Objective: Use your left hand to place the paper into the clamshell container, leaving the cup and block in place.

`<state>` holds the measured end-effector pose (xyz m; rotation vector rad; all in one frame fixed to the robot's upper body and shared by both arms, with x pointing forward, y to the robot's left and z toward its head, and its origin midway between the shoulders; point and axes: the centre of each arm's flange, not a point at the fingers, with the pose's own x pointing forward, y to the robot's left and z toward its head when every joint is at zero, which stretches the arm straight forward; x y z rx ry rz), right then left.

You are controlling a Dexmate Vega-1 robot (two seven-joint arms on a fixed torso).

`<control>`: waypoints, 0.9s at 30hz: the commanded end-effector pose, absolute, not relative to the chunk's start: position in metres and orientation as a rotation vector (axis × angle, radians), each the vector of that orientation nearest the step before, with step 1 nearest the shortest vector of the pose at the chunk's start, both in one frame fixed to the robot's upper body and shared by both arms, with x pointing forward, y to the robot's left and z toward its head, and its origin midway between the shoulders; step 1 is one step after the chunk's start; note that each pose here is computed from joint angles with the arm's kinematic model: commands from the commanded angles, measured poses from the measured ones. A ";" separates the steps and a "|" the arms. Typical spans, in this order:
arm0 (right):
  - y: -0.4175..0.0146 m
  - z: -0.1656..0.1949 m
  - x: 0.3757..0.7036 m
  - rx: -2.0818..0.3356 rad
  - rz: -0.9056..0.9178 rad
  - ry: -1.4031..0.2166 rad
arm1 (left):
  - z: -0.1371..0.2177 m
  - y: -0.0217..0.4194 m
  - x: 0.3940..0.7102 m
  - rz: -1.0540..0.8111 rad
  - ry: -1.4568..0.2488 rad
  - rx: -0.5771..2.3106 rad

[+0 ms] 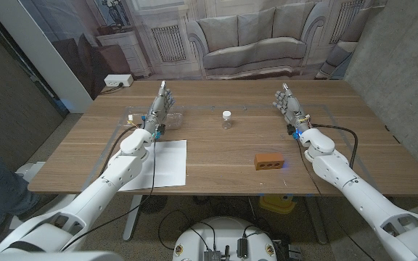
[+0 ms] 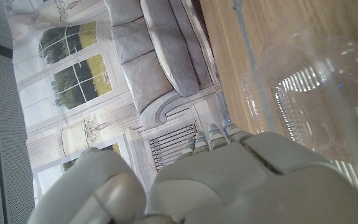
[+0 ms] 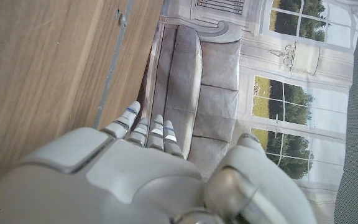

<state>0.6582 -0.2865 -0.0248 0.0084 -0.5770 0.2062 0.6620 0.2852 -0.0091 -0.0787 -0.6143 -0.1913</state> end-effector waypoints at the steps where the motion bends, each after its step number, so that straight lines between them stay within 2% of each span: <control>1: -0.286 -0.014 0.669 0.026 0.212 -0.594 | 0.010 0.271 0.666 -0.174 -0.642 -0.066; 27: -0.288 -0.020 0.660 0.045 0.185 -0.584 | 0.004 0.264 0.655 -0.180 -0.652 -0.039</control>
